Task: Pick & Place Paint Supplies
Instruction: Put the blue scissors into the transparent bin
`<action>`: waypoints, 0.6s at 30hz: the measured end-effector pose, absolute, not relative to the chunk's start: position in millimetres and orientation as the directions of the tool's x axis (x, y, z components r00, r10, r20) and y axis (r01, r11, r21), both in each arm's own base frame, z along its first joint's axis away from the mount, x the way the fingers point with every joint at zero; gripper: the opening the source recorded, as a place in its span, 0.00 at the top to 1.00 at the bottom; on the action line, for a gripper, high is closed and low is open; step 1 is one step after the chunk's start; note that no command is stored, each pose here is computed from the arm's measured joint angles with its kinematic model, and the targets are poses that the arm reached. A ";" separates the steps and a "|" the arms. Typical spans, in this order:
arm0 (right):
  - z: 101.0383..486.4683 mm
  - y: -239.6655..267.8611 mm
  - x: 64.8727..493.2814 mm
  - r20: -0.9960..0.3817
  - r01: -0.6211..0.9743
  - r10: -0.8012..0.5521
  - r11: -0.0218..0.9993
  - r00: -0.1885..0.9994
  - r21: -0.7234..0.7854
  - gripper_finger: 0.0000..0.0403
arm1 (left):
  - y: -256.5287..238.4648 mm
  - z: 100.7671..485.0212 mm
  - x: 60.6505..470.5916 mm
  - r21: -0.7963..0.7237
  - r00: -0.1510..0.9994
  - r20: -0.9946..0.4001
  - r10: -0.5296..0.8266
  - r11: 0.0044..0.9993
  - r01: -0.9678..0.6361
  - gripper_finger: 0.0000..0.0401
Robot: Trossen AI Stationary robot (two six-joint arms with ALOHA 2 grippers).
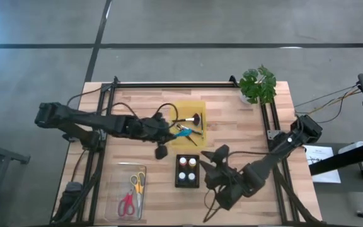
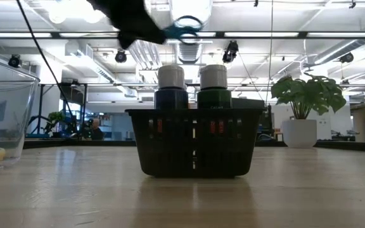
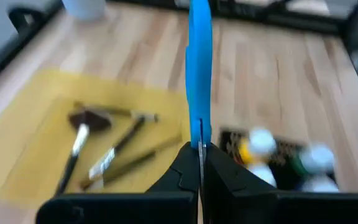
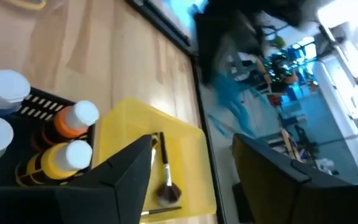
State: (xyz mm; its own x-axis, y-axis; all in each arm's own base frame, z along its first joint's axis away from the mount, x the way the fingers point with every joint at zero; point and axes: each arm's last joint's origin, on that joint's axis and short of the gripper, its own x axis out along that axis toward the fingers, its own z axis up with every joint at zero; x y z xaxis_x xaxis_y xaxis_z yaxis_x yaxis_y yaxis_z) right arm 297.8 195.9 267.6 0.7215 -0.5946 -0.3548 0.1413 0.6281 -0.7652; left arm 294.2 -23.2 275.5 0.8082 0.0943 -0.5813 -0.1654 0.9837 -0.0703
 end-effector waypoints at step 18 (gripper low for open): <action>271.3 220.8 264.7 -0.276 0.280 -0.588 0.680 0.760 -0.678 0.44 | -117.5 300.8 158.6 -0.254 0.550 -0.808 -0.211 0.967 -0.001 0.98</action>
